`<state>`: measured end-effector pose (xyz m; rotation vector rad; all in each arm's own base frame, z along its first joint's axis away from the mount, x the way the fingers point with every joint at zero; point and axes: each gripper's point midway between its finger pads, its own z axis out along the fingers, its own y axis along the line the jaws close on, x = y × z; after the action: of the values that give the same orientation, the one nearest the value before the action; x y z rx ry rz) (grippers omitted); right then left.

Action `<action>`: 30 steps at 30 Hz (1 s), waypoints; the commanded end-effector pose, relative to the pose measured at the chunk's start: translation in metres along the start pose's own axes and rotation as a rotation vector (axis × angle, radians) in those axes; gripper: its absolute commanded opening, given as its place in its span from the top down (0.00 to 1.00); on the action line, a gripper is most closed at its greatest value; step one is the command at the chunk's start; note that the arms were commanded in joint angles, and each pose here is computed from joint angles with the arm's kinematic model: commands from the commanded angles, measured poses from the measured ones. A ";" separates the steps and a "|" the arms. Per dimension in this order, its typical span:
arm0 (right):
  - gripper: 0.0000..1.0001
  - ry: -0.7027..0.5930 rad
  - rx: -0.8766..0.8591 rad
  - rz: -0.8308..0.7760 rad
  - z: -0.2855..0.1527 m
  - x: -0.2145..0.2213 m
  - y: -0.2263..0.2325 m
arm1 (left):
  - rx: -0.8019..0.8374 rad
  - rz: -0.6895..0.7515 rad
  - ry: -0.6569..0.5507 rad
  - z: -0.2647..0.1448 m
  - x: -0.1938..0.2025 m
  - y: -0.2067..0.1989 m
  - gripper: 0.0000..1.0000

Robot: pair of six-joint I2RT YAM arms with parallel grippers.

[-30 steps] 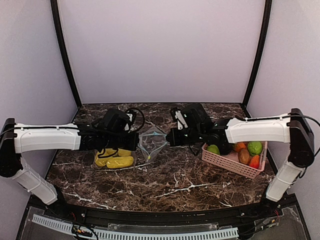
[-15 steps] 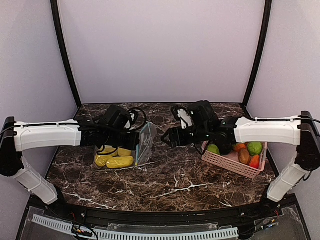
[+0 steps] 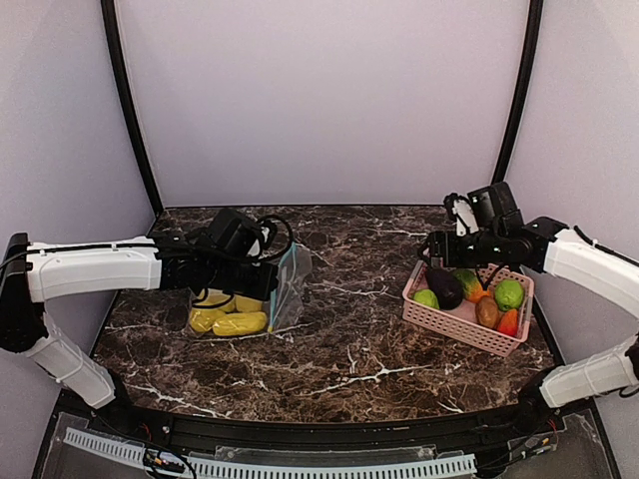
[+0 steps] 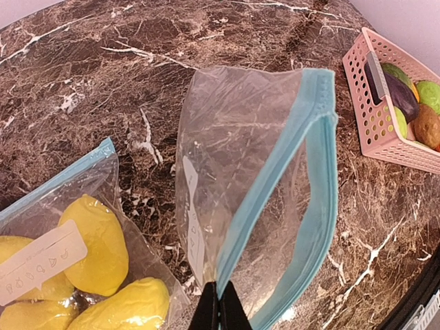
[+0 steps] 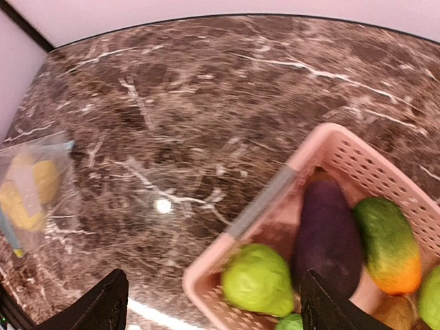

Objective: Place the food in the zip-top bag and seal the zipper
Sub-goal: Pick up the fake fruit from the bin.

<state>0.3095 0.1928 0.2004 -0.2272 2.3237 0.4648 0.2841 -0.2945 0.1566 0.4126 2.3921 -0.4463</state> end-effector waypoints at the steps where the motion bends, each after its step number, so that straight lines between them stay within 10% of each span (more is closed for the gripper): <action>1: 0.16 0.110 0.093 0.072 0.002 0.024 -0.059 | 0.027 0.002 -0.002 -0.015 -0.008 -0.003 0.99; 30: 0.36 0.363 0.241 0.227 0.051 0.078 -0.194 | 0.151 -0.058 0.084 -0.013 0.006 -0.003 0.99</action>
<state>0.3416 0.0346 0.0731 0.0709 2.7241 0.2743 0.2742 -0.2946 0.1595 0.4335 2.4669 -0.6411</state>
